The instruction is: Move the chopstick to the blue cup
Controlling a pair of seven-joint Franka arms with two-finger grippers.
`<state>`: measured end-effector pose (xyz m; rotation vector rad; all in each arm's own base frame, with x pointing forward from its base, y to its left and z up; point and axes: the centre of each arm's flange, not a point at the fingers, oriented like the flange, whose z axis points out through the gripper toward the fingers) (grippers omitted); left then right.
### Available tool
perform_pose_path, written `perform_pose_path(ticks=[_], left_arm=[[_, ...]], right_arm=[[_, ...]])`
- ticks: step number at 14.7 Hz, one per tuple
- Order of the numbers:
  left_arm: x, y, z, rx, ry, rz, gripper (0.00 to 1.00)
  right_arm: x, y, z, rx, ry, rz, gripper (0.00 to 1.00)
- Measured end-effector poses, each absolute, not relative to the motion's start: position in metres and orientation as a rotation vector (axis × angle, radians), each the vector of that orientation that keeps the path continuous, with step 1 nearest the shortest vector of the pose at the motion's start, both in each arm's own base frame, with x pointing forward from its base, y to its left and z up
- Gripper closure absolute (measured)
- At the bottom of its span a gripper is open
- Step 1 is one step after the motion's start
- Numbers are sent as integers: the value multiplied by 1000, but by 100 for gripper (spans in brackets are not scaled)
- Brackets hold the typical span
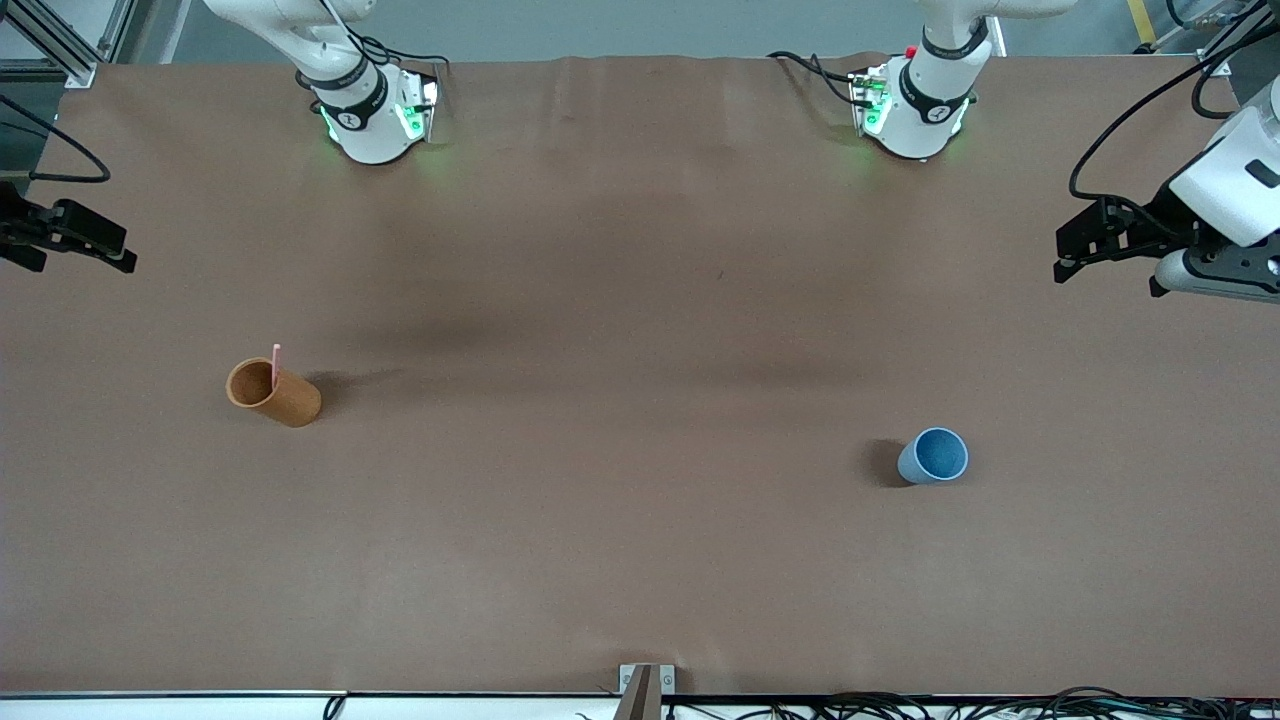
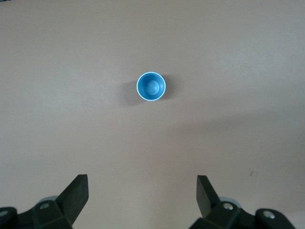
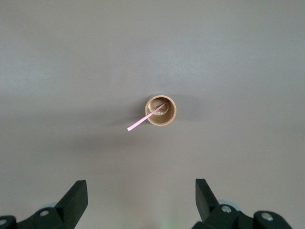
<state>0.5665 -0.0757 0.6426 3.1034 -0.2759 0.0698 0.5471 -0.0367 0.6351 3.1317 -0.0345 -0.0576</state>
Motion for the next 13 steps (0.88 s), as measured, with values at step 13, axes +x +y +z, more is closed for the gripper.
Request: perform_pose_path(ticks=[13], left_arm=[[615,-45,568,3109,-259,5,0]], right_arm=[[553,-35,610,3132,-27,-45,2]])
